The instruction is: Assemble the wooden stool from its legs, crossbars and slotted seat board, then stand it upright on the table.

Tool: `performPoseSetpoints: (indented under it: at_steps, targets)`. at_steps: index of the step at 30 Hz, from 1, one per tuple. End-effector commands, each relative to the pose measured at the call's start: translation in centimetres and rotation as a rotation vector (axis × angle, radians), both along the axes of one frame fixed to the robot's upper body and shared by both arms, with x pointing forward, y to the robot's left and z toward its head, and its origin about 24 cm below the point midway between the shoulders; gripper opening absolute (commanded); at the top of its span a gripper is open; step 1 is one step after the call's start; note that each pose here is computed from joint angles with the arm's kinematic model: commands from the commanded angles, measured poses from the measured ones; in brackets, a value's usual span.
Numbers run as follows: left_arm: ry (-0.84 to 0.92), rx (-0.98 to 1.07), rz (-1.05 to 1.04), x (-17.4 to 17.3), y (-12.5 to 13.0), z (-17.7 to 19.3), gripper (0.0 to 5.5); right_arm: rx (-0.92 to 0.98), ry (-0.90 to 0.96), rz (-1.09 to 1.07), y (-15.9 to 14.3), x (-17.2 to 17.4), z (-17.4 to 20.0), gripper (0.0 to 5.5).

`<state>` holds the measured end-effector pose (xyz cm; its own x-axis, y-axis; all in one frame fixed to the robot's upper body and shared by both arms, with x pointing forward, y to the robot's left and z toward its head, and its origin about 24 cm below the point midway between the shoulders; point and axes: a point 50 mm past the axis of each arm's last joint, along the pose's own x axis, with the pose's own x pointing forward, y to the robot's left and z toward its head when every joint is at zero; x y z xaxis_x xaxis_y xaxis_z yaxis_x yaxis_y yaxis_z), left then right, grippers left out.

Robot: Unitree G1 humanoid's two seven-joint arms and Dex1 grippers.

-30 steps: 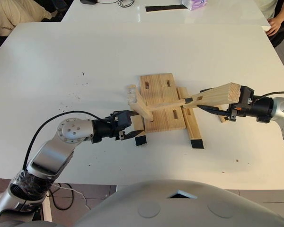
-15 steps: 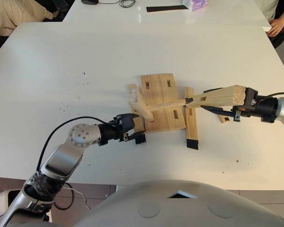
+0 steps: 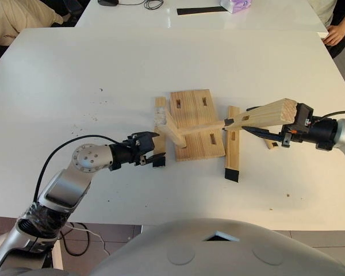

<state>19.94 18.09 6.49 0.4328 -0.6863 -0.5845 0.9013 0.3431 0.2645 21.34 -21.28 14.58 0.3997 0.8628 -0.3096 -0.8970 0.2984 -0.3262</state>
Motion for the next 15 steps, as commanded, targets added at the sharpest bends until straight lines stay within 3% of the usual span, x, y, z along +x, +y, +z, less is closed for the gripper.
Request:
performPoseSetpoints:
  at_steps: [1, 15]
  targets:
    - [0.083, 0.142, 0.066, -0.1, 1.9, -1.9, 3.21, 0.017, -0.013, -0.004, 0.4, 0.0, 0.3, 2.04]
    - [0.056, 0.119, 0.038, 0.4, -0.4, -2.2, 3.21, -0.017, 0.080, 0.035, 0.5, -1.5, -2.3, 2.04]
